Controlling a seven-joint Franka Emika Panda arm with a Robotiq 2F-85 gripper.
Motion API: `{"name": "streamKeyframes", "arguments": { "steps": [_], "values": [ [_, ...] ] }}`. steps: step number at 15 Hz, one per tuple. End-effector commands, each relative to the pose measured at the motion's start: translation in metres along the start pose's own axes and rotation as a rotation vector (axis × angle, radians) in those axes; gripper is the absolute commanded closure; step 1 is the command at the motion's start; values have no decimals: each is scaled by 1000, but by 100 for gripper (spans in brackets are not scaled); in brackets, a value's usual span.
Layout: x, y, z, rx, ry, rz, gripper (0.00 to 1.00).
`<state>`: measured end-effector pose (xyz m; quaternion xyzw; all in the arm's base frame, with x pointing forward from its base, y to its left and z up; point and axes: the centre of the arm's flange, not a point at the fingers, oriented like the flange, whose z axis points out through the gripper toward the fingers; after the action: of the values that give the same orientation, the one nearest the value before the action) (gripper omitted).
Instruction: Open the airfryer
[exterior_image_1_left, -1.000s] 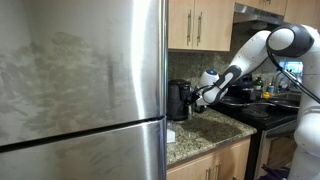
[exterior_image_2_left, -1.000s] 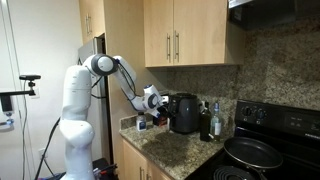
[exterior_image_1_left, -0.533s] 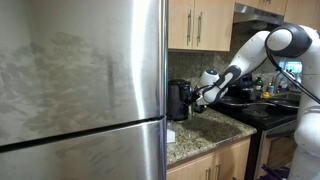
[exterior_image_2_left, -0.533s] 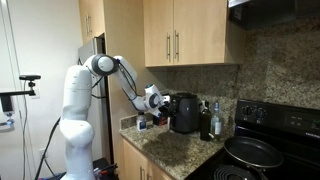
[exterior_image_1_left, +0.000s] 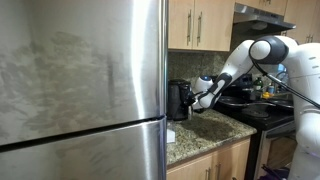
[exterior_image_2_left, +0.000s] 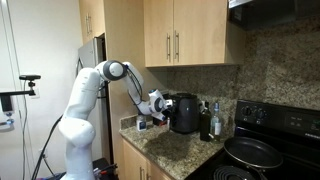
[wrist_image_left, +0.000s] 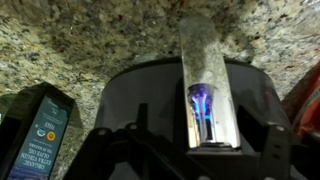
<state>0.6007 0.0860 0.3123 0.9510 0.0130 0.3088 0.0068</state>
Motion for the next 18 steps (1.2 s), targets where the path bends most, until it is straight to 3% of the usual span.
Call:
{"name": "streamKeyframes", "arguments": {
  "steps": [1, 7, 13, 18],
  "values": [
    [4, -9, 10, -6, 27, -28, 43],
    [-1, -11, 2, -17, -3, -21, 87],
    [-5, -19, -21, -43, -127, -23, 95],
    [-16, -21, -27, -89, -261, 16, 94]
  ]
}}
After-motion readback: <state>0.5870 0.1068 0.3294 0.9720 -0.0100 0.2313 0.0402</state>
